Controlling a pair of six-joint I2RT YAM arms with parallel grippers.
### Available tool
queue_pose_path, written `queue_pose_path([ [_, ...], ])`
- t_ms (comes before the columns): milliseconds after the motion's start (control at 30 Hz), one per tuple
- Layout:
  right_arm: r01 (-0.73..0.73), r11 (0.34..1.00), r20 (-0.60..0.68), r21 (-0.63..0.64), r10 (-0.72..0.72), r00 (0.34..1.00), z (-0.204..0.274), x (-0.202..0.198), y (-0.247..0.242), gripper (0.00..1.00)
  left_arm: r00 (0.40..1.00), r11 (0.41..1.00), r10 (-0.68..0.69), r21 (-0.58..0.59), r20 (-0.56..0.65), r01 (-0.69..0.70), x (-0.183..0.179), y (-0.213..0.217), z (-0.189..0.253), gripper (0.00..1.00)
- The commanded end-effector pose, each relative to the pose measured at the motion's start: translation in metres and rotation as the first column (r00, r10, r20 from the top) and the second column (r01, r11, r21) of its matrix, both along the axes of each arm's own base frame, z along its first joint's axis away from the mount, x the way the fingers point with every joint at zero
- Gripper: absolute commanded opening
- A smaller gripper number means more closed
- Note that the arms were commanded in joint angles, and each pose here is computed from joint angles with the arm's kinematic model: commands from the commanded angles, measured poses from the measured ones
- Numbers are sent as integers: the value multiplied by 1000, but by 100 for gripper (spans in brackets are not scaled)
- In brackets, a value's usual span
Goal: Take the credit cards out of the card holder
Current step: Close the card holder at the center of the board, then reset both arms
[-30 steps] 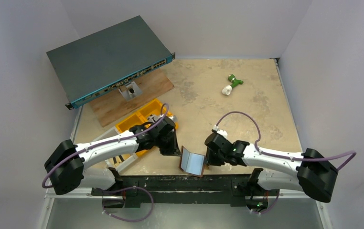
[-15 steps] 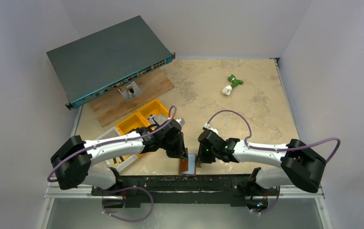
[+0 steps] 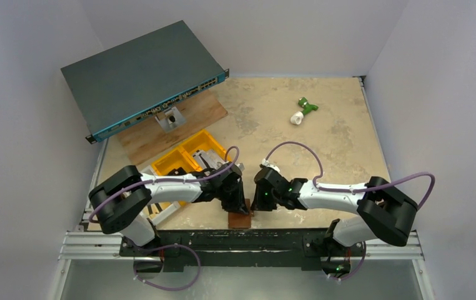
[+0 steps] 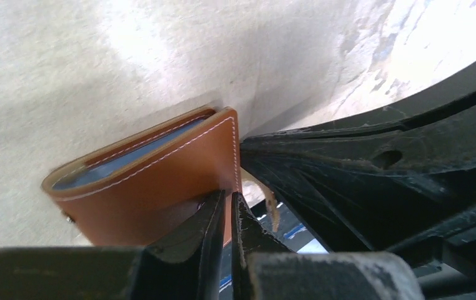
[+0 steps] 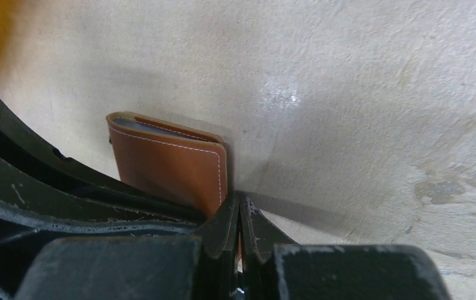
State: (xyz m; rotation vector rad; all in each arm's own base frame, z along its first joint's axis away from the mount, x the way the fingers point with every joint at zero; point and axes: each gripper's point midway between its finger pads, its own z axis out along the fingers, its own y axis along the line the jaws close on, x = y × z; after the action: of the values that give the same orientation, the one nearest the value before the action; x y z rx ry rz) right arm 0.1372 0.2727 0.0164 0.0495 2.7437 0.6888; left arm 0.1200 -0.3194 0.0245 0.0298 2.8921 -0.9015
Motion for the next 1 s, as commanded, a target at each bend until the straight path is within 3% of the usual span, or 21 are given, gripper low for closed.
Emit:
queue_pose_path([
  [0, -3, 999, 36, 46, 1, 999, 17, 8, 10, 0, 1000, 1000, -21, -11, -8, 21, -2, -5, -18, 9],
  [600, 20, 998, 84, 52, -24, 996, 41, 18, 12, 2, 987, 998, -57, 9, 149, 57, 9, 14, 31, 13],
  [967, 21, 998, 100, 62, -27, 995, 50, 21, 13, 3, 985, 999, -43, 22, 168, 40, 14, 27, 38, 13],
])
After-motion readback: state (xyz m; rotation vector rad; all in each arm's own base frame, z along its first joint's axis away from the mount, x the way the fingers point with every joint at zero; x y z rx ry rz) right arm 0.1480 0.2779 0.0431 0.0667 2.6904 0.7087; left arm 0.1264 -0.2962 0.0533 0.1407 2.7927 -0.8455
